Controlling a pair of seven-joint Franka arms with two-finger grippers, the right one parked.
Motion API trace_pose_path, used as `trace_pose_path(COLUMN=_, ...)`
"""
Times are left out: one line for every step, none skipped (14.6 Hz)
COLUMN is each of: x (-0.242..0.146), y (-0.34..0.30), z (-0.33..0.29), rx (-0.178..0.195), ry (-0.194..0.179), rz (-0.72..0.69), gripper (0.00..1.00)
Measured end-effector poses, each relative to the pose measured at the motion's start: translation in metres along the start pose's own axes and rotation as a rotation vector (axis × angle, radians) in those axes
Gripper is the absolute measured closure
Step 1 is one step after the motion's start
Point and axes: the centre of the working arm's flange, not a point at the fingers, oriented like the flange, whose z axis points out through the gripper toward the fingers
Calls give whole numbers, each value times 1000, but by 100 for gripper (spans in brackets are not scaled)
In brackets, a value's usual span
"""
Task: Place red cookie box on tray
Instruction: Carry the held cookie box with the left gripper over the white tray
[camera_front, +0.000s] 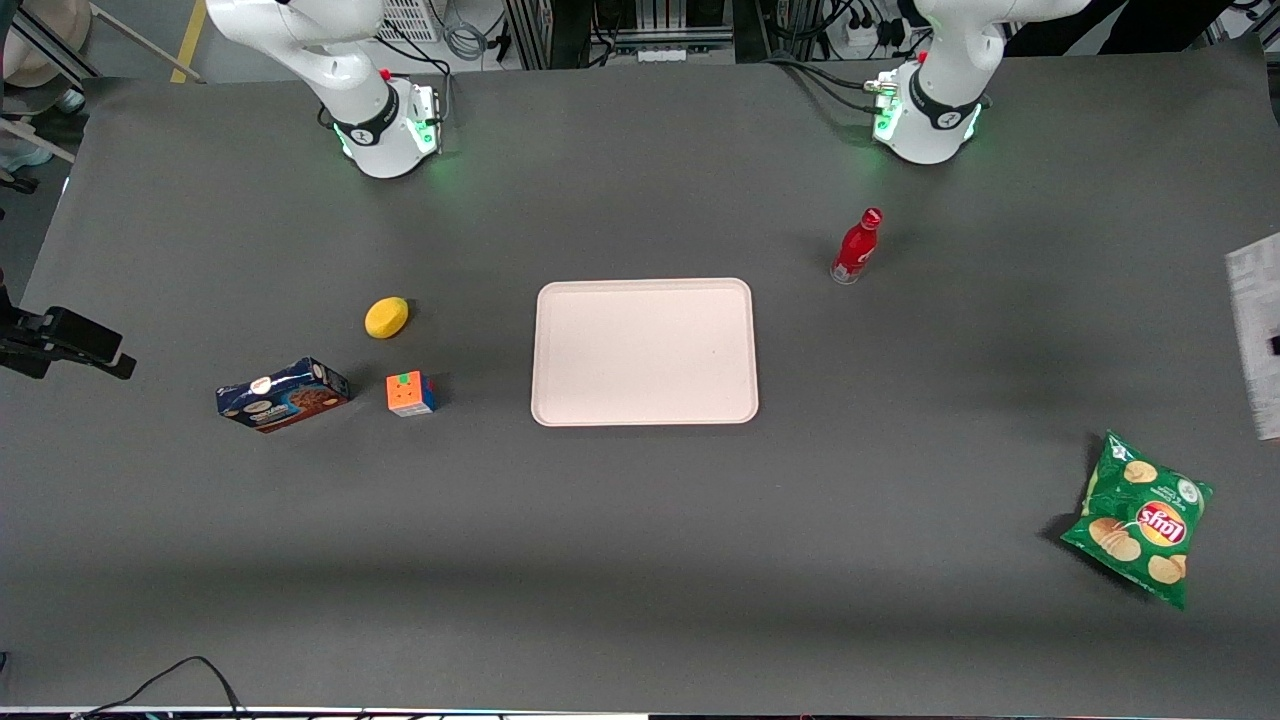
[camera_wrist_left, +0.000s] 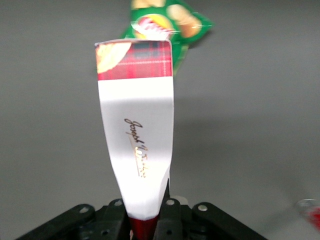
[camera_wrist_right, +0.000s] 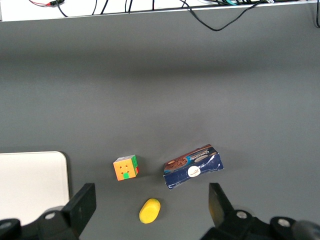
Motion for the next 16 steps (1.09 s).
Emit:
trace_pose_path(x=10, y=31, z=-2, rx=-11, ry=-17, rz=-16, gripper=79)
trace_pose_path(x=20, y=63, z=-4, rx=-19, ry=-30, rz=-31, gripper=79)
trace_pose_path(x=27, y=95, z=-6, rx=-26, ry=-40, rz=-46, gripper=79)
trace_pose_path(x=33, y=126, z=-7, rx=-32, ry=-50, rz=-58, gripper=78)
trace_pose_path(x=36, y=159, z=-8, rx=-36, ry=-59, rz=-70, gripper=78)
trace_pose_path(x=37, y=192, z=-10, rx=-36, ry=-66, rz=-83, gripper=78)
trace_pose_path(x=37, y=226, z=-13, rx=-35, ry=-67, rz=-99, gripper=78)
trace_pose_path(x=36, y=263, z=-15, rx=-36, ry=-67, rz=-113, gripper=78)
trace_pose_path(x=32, y=302, z=-15, rx=-37, ry=-69, rz=-123, gripper=79)
trace_pose_path(x=26, y=342, z=-15, rx=-39, ry=-72, rz=-126, gripper=79)
trace_pose_path(x=19, y=379, z=-15, rx=-43, ry=-72, rz=-124, gripper=79)
trace_pose_path(x=10, y=414, z=-16, rx=-47, ry=-69, rz=-114, gripper=78)
trace_pose_path(x=0, y=445, z=-16, rx=-52, ry=-64, rz=-102, gripper=78)
trace_pose_path(x=-10, y=472, z=-14, rx=-55, ry=-62, rz=-99, gripper=77)
trace_pose_path(x=-18, y=495, z=-11, rx=-59, ry=-62, rz=-101, gripper=77)
trace_pose_path(x=-26, y=516, z=-6, rx=-65, ry=-60, rz=-108, gripper=75)
